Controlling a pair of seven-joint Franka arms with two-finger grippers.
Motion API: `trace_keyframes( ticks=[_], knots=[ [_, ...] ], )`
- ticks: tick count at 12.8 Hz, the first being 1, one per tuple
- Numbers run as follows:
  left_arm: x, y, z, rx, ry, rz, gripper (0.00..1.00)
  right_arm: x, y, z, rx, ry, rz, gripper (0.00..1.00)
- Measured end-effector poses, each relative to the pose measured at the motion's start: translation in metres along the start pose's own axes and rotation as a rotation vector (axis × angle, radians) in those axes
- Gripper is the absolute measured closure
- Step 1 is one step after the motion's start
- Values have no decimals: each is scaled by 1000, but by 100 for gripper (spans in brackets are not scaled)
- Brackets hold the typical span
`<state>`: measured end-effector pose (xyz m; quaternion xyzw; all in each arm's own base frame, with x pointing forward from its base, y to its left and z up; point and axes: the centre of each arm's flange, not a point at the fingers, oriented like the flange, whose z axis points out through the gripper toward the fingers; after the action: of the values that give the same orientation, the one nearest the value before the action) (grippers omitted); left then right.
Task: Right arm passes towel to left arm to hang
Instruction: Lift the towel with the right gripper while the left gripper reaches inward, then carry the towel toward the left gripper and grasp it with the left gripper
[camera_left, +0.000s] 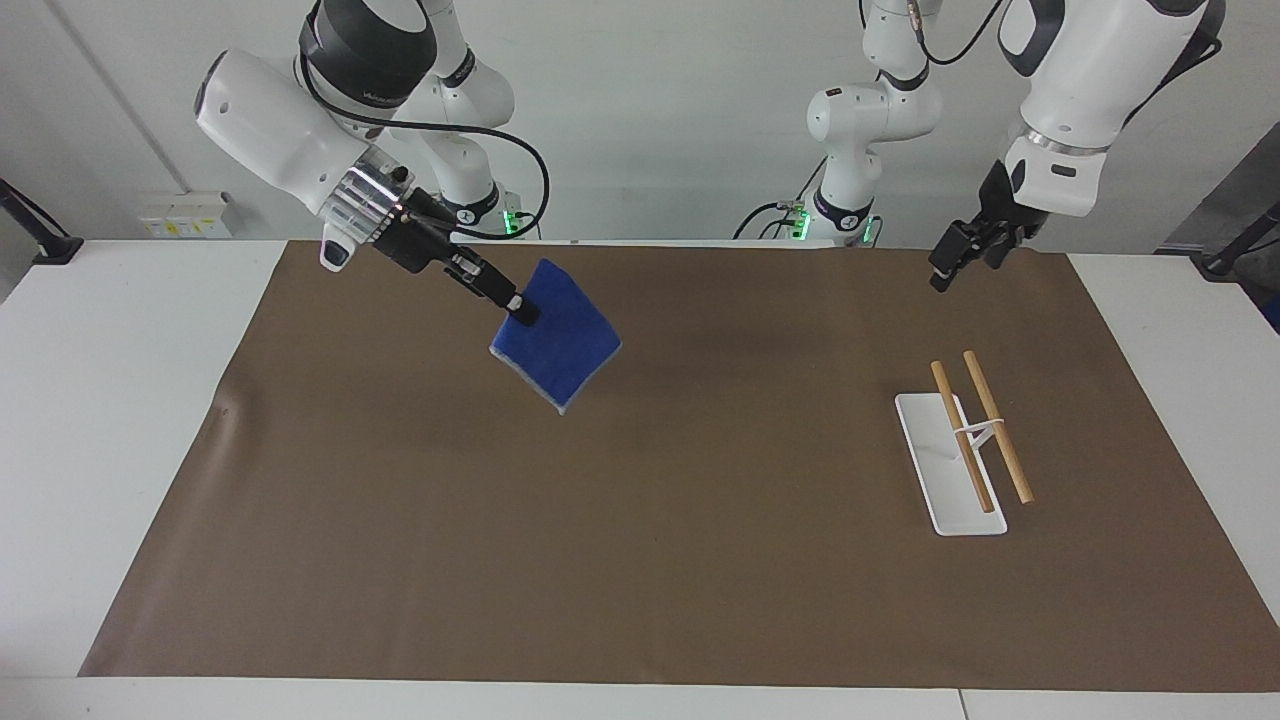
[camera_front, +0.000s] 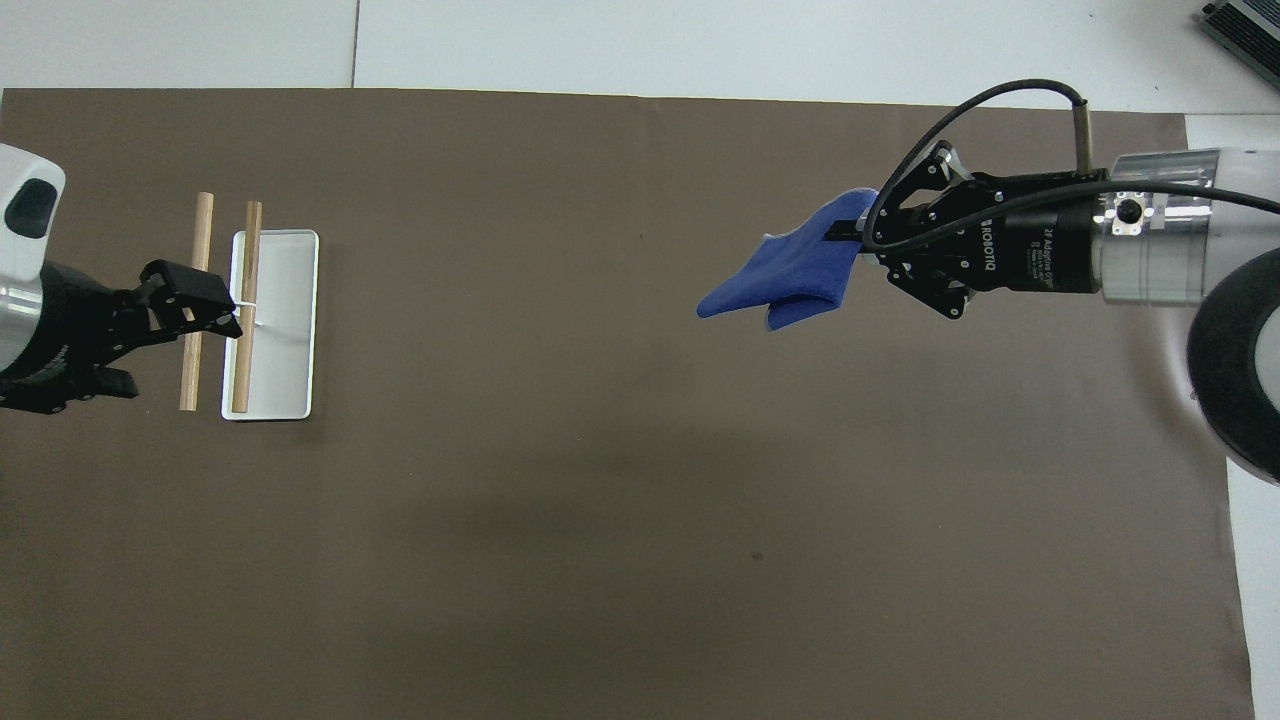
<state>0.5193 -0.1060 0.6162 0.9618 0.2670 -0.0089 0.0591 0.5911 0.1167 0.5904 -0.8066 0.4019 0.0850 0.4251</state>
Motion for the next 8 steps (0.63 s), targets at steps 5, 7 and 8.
trace_keyframes(
  ticks=[5, 7, 8],
  knots=[
    [-52, 65, 25, -327, -90, -525, 0, -57, -5, 63, -54, -89, 199, 96],
    [-75, 89, 25, -432, -107, -742, 0, -62, 3, 81, -81, -95, 252, 96],
    [-87, 100, 27, -477, -117, -832, 0, -63, 6, 88, -86, -92, 284, 96]
  ],
)
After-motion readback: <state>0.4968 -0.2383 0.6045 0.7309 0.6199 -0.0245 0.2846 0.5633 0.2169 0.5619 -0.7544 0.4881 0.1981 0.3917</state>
